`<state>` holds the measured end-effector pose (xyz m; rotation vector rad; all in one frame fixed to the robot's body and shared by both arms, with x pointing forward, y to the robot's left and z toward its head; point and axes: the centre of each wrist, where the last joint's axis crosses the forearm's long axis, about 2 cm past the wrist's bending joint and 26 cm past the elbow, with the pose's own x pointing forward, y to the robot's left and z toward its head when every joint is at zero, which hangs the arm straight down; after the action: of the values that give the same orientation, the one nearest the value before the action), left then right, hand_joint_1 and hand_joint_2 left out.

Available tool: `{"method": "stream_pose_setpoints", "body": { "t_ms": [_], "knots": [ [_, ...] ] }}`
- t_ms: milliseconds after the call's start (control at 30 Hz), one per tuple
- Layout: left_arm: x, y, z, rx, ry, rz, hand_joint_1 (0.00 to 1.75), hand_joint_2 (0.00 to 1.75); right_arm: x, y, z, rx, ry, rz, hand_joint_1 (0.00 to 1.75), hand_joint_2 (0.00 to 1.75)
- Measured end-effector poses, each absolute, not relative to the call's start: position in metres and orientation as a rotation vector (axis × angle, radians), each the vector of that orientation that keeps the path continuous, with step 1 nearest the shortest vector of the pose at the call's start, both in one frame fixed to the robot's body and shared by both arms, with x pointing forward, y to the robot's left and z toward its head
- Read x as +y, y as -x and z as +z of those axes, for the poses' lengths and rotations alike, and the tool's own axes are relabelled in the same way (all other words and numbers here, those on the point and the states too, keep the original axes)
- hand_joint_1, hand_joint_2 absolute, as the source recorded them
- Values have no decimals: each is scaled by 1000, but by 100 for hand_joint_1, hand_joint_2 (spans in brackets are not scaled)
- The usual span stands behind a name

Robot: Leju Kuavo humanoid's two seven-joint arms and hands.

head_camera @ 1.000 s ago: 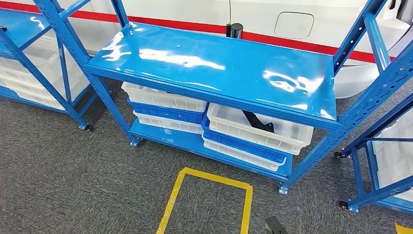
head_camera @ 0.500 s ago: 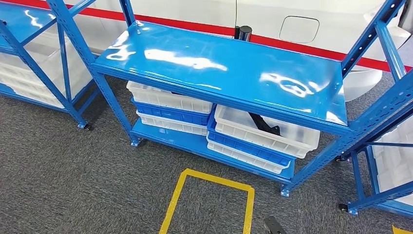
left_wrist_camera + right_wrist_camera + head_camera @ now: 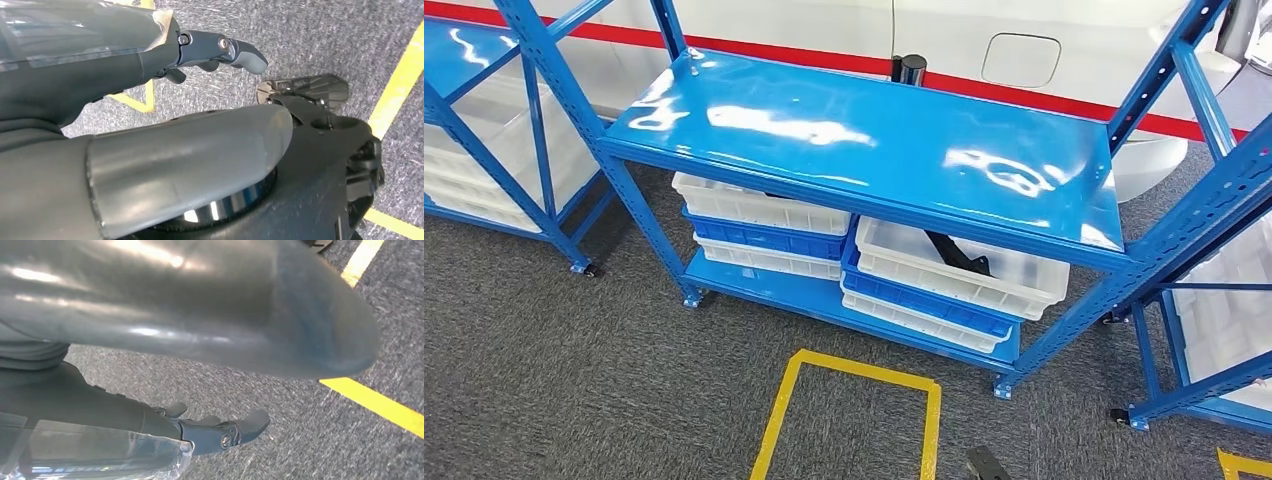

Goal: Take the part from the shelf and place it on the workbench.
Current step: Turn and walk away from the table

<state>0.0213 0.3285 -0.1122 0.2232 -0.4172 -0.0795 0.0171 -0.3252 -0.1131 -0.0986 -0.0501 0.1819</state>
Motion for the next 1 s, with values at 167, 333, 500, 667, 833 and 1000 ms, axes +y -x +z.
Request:
{"method": "stream_pose_setpoints", "body": {
  "t_ms": [167,333,500,667,833,1000],
  "knots": [
    [328,-23,-112,-419,-222,-82,0,0,-325,-19,-113,-56,99,182,0,0],
    [327,-25,-112,-422,-220,-84,0,0,-325,-20,-113,-57,99,182,0,0],
    [326,-24,-112,-421,-218,-86,0,0,-325,-19,-113,-56,98,184,0,0],
    [326,-24,-112,-416,-221,-83,0,0,-325,-19,-113,-58,97,187,0,0],
    [326,-24,-112,-415,-228,-83,0,0,-324,-21,-113,-67,99,191,0,0],
    [324,-23,-112,-406,-225,-82,0,0,-325,-19,-113,-65,101,191,0,0]
  ]
}}
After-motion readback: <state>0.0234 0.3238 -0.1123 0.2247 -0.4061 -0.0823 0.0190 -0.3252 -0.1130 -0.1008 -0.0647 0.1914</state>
